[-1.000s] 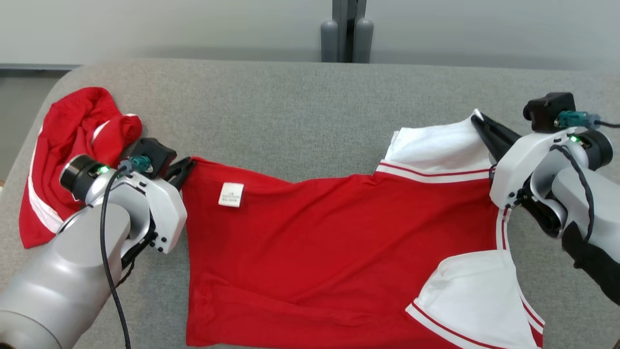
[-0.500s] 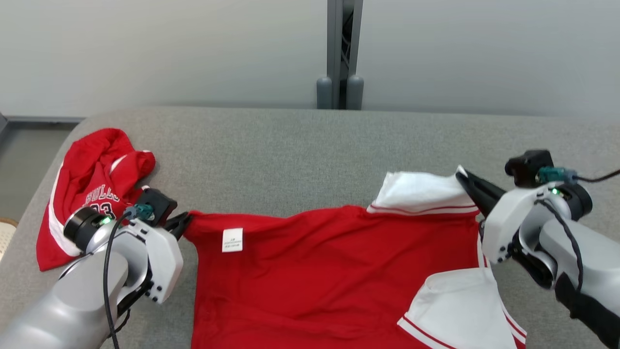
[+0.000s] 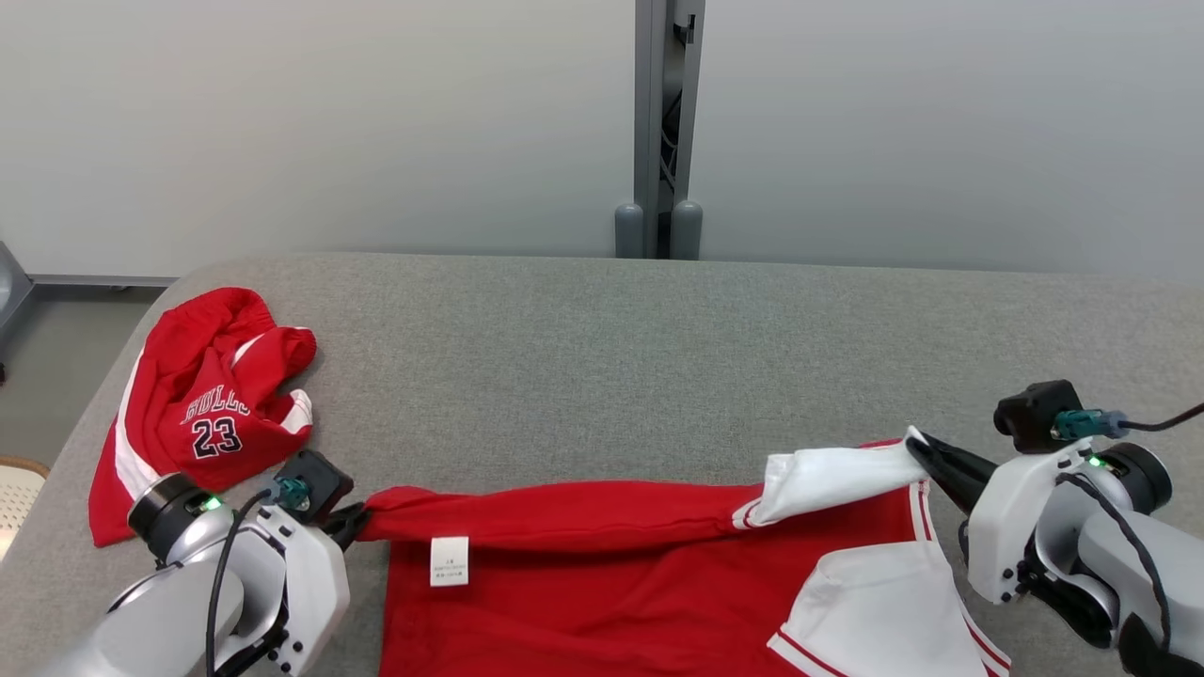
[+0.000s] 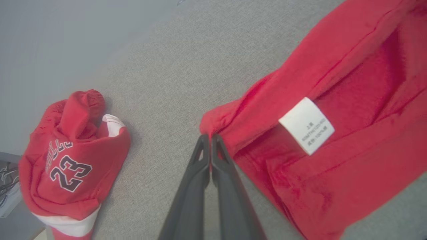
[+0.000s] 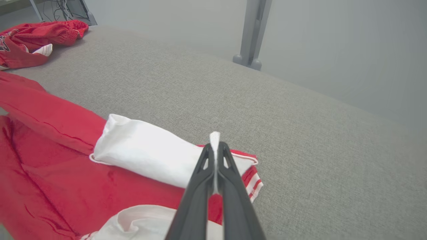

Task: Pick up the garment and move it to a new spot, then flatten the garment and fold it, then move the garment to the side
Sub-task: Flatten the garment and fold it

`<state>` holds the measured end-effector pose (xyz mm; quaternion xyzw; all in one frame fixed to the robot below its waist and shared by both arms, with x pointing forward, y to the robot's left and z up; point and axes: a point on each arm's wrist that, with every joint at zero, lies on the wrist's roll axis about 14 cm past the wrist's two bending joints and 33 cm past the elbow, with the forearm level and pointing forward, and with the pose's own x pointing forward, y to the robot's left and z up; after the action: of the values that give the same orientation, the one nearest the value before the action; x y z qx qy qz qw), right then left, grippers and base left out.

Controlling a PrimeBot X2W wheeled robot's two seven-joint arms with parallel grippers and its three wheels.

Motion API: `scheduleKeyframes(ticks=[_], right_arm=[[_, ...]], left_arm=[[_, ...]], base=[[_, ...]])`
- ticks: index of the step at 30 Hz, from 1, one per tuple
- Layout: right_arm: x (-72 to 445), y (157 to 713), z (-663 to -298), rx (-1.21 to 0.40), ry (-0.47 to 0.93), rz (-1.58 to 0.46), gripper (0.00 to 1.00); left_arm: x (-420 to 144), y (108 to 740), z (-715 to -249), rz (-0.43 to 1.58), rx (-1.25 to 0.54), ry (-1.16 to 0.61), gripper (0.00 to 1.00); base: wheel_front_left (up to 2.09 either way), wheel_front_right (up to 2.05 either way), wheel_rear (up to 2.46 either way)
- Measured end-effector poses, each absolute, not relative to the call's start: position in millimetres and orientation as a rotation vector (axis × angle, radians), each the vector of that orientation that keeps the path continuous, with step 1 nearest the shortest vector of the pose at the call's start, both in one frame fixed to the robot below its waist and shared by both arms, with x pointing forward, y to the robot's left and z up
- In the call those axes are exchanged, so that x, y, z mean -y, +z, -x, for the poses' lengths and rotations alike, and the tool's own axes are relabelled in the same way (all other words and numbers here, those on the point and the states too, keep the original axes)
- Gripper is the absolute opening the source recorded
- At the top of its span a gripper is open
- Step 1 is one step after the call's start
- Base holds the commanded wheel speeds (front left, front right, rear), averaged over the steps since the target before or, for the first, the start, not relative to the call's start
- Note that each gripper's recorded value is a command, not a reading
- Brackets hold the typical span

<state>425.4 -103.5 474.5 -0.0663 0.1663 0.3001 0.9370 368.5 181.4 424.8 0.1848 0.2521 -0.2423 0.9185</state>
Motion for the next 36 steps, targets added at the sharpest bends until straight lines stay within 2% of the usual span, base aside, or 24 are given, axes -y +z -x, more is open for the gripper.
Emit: scheduleKeyframes(ticks=[17,28,36], right_arm=[[137,455,-378,-0.581,0.595,0.023,0.0],[152,440,-351,-0.741,0.602,0.056,0.0],[152,428,-342,-0.799,0.604,0.059,0.0]], left_arm=[[-173,410,-343,-0.407,-0.589,-0.548,0.0],[-169,401,-327,-0.395,-0.662,-0.57,0.0],[-166,391,-319,-0.384,-0.705,-0.583,0.0]], base=[[0.0,0.0,0.0],[0.0,0.0,0.0],[0.0,0.0,0.0]])
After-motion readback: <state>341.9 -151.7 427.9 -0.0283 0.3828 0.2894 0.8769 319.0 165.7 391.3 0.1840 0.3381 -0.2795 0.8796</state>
